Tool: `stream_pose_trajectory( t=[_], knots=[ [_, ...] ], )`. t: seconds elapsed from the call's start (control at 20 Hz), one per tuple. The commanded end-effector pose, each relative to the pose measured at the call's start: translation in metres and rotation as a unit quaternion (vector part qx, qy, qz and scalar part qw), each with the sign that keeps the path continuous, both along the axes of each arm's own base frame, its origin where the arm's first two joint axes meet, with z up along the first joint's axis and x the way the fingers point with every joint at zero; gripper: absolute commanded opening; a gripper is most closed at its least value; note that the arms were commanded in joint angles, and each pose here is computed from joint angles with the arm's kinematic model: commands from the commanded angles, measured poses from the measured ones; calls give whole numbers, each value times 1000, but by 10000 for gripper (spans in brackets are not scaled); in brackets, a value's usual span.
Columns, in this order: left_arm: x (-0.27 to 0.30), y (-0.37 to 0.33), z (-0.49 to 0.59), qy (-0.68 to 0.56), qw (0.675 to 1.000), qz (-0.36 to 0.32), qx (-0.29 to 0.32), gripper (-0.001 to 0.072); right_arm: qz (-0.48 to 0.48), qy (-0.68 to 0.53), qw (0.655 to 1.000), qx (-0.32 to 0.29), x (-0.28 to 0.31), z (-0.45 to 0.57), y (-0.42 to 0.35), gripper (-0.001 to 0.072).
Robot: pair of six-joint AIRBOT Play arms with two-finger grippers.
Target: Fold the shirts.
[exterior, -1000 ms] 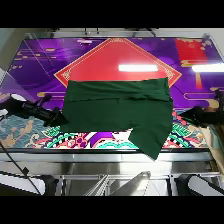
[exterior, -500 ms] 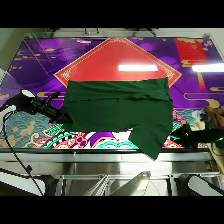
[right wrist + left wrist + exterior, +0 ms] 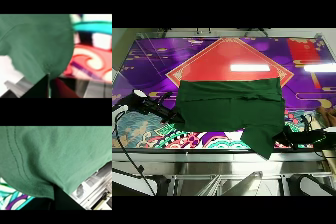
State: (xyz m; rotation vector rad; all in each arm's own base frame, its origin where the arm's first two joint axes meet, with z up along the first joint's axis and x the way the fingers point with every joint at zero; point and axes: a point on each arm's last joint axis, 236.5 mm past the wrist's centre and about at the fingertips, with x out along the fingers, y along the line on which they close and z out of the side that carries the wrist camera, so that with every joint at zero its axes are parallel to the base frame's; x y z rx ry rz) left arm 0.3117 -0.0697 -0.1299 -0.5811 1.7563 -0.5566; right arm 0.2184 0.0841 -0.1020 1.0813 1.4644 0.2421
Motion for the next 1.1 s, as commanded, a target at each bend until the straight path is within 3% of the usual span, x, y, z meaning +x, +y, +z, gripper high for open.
stream_pose_trajectory(
  t=[0.0, 0.3, 0.45, 0.65, 0.9, 1.05],
  knots=[
    [-7, 8, 6, 13, 1000, 0, -15, 23, 27, -38, 998, 37, -1, 28, 11, 25],
    [-22, 55, 28, 55, 993, 75, -66, 22, -61, -153, 986, -29, 42, 95, -55, 24],
    [-14, 53, 34, 44, 991, 94, -86, 22, -83, -168, 982, 0, 62, 105, -57, 24],
    [15, 33, 52, -5, 992, 70, -108, 23, -112, -199, 974, 5, 104, 98, -58, 24],
    [78, 25, 89, -113, 991, 16, -67, 24, -99, -223, 969, -47, 173, 87, -64, 23],
    [98, 27, 87, -110, 992, 15, -66, 24, -94, -247, 963, -53, 221, 94, -69, 24]
  ],
)
